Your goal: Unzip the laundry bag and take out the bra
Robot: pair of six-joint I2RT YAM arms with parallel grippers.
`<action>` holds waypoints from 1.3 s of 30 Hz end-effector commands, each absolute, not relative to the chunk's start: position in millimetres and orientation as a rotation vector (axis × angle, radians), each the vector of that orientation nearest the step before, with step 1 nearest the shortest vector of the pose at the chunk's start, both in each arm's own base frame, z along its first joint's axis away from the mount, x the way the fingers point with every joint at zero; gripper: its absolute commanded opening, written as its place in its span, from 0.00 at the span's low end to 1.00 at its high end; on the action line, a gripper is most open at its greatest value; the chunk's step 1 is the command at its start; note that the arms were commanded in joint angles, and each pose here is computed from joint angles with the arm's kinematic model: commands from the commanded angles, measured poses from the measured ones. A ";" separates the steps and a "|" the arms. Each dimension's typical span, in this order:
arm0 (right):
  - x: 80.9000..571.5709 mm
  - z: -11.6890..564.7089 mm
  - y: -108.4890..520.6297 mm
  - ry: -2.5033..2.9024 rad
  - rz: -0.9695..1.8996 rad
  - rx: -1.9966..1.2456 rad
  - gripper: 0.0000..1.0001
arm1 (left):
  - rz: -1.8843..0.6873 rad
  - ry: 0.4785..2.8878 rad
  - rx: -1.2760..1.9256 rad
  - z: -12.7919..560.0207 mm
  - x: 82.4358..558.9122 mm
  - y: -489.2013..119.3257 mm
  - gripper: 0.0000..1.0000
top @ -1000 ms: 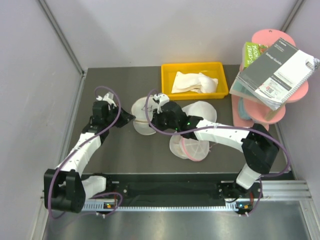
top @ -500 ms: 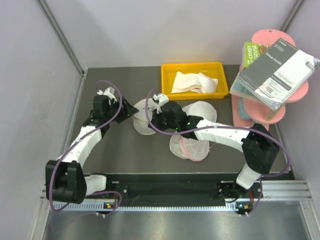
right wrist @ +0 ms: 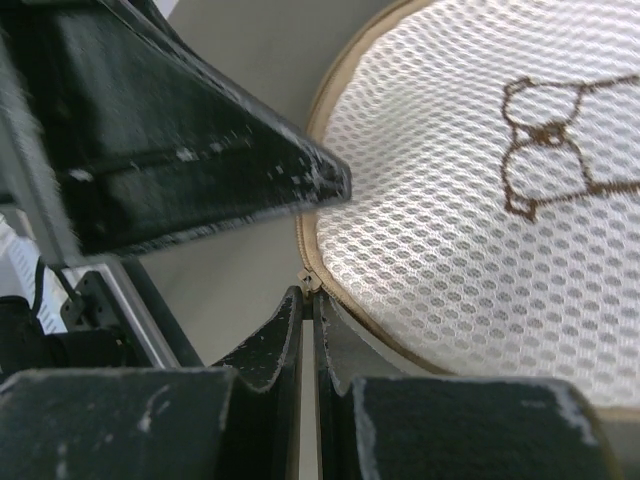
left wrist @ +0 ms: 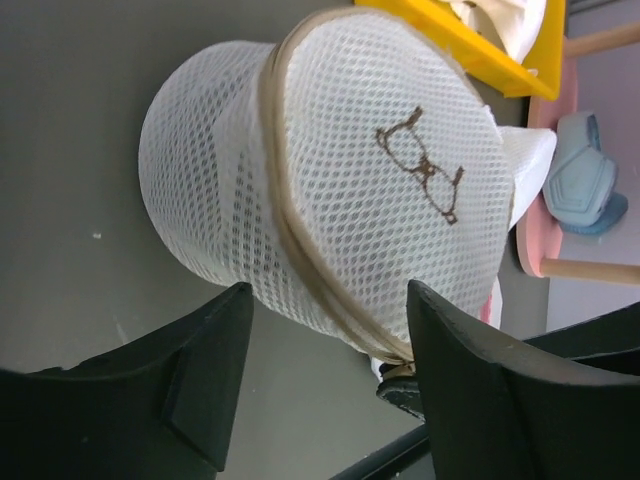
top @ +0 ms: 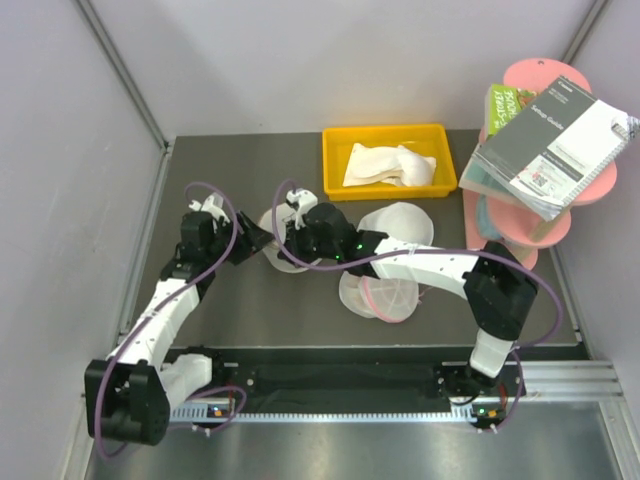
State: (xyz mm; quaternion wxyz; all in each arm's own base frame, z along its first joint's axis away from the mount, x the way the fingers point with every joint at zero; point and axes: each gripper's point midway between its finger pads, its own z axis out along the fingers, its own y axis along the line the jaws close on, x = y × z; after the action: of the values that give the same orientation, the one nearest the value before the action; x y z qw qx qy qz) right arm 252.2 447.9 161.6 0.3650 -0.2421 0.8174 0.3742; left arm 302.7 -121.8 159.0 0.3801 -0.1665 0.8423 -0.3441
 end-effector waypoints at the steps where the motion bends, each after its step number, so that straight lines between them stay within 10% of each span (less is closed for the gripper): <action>1: 245.9 190.1 473.7 2.019 1.051 -0.644 0.00 | -0.930 2.130 -0.441 161.3 297.0 -125.6 0.65; 13: 244.4 189.1 470.1 2.028 1.019 -0.648 0.00 | -0.911 2.105 -0.447 166.7 311.2 -123.5 0.00; 39: 260.8 173.1 410.0 2.076 0.838 -0.555 0.00 | -0.829 2.111 -0.438 168.5 326.1 -111.2 0.00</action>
State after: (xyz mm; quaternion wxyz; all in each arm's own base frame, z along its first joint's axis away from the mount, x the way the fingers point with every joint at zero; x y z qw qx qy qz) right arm 248.9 429.7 151.0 0.3742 -0.2371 0.8296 0.3398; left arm 308.6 -125.4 153.7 0.3628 -0.1758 0.8449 -0.3517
